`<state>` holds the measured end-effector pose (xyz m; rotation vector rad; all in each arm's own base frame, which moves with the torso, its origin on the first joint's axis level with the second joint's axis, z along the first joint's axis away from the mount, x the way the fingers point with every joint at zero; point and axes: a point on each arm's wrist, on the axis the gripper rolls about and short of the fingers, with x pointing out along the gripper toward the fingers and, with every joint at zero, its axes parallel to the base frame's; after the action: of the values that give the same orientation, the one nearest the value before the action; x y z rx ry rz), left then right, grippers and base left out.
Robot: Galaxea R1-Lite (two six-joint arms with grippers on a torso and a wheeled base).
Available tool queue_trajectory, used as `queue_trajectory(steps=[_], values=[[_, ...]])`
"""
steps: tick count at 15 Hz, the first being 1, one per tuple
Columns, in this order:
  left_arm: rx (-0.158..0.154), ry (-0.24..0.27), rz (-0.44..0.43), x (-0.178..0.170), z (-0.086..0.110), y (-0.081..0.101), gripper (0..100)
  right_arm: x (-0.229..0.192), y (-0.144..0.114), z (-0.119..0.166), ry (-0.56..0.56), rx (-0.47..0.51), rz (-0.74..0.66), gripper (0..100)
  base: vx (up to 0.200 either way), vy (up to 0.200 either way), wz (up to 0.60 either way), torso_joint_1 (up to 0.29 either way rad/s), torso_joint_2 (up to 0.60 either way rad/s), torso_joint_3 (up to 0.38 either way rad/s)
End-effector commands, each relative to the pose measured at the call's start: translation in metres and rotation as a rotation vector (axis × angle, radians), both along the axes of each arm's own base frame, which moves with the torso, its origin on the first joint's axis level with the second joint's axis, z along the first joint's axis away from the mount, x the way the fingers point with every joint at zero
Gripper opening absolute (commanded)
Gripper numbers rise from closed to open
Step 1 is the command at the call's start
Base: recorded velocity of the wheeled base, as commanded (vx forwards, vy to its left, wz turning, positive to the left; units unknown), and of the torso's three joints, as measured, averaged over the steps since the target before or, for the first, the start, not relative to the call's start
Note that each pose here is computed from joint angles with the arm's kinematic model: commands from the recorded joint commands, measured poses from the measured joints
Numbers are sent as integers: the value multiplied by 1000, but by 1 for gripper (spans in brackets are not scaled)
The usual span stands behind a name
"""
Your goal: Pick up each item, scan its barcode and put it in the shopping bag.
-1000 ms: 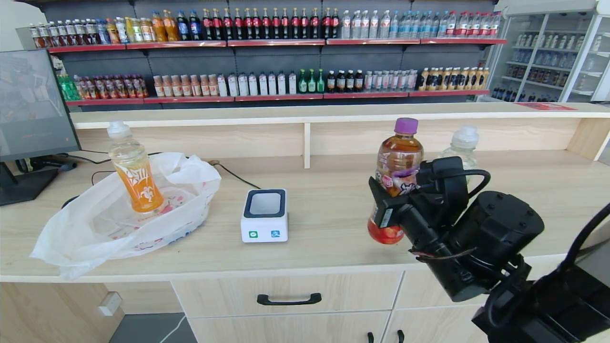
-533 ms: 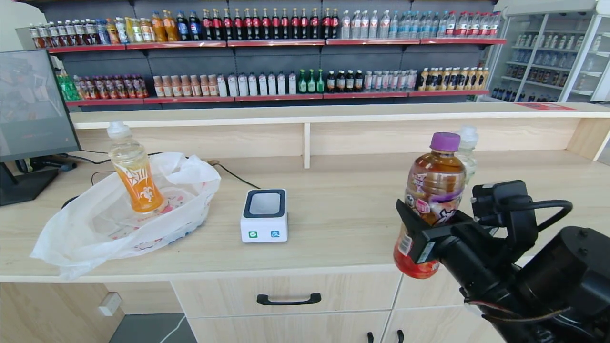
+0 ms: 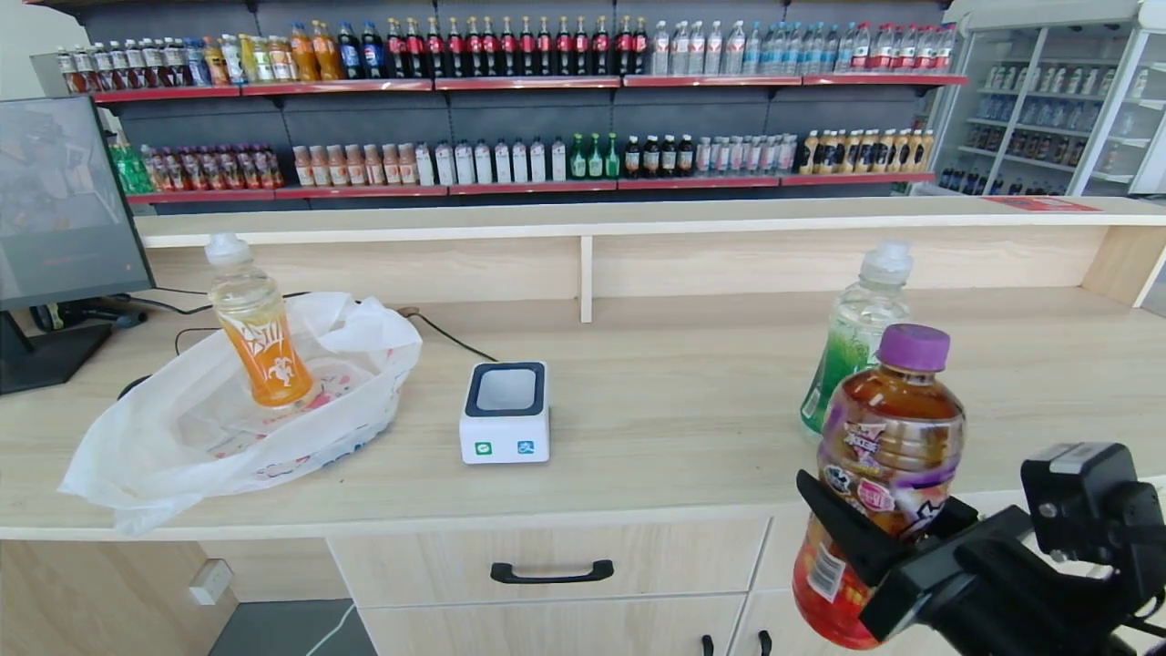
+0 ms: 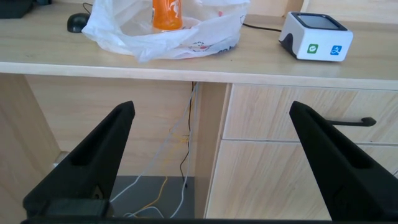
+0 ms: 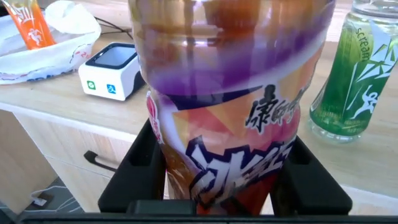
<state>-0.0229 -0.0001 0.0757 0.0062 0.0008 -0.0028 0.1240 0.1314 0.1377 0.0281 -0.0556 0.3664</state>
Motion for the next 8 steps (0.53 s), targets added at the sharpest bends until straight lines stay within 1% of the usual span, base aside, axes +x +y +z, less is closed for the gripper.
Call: queue_trajectory(steps=[1,6,8], values=[[0,-1,0,0,0,0,100,-9,-7,0,-6,-1,13,0,0,0,0,0,0,0],[0,-1,0,0,0,0,100,-10,3,2,2,36,64,0,0,0,0,0,0,0],[0,1,0,0,0,0,100,-6,9,10,-23,70,76,0,0,0,0,0,0,0]])
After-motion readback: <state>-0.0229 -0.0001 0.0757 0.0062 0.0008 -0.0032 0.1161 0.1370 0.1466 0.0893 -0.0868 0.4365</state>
